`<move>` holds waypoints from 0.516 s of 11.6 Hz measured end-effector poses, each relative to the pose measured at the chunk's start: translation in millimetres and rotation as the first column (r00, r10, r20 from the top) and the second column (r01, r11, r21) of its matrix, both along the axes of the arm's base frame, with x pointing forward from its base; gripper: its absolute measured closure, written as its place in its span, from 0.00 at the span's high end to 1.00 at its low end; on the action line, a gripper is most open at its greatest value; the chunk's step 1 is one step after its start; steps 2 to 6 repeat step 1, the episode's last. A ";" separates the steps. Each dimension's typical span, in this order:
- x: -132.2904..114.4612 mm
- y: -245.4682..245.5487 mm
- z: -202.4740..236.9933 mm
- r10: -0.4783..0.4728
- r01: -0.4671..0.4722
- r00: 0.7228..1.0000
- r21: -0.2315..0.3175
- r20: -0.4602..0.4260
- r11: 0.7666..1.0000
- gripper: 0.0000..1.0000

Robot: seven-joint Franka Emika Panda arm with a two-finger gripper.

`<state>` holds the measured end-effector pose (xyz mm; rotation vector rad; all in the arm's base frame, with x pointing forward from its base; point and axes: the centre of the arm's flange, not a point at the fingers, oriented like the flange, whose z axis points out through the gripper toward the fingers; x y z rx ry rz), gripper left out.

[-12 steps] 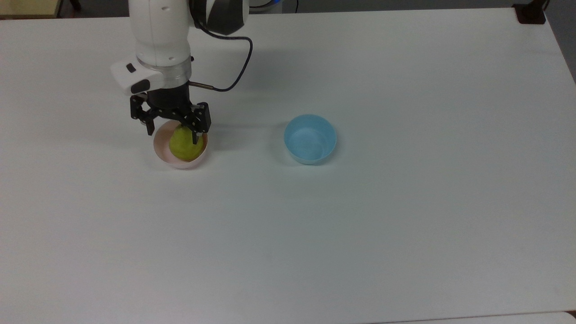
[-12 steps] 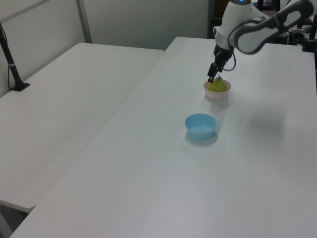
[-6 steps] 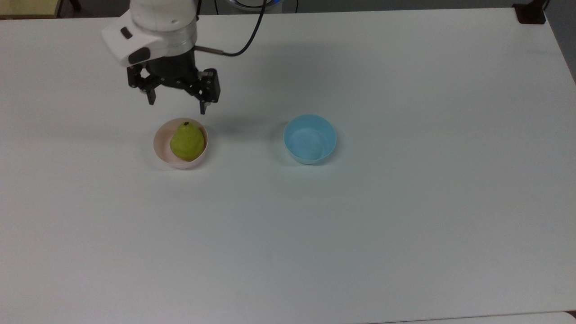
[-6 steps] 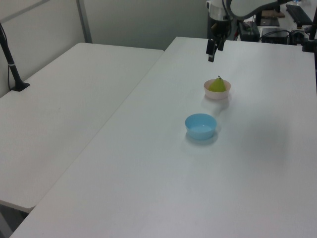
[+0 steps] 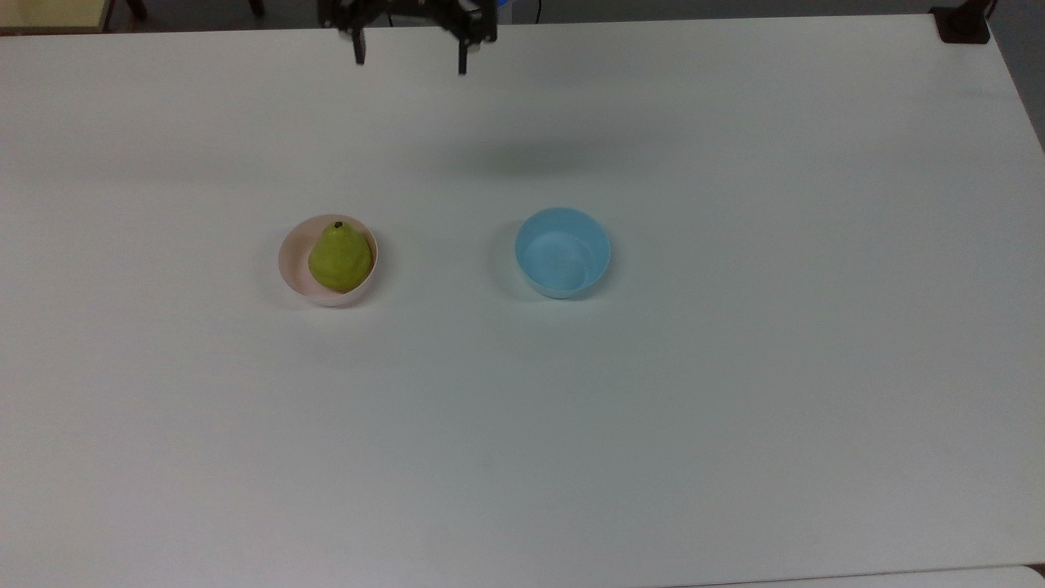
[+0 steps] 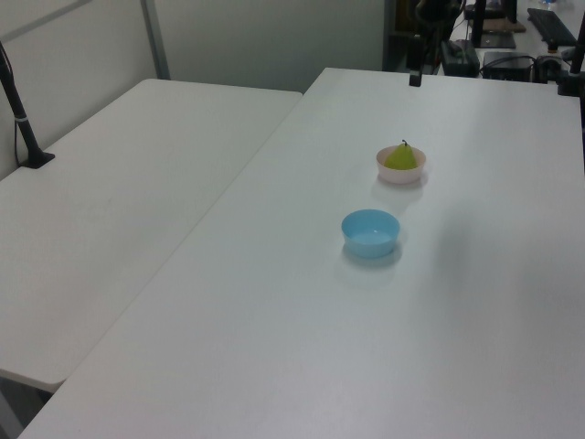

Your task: Place the pear in the bowl

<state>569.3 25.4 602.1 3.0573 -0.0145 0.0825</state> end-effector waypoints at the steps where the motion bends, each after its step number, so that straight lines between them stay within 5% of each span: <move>1: -9.7 6.2 10.5 0.006 -0.006 1.000 0.014 -0.005 1.000 1.00; 6: -9.7 6.2 10.5 0.006 -0.006 1.000 0.014 -0.005 1.000 1.00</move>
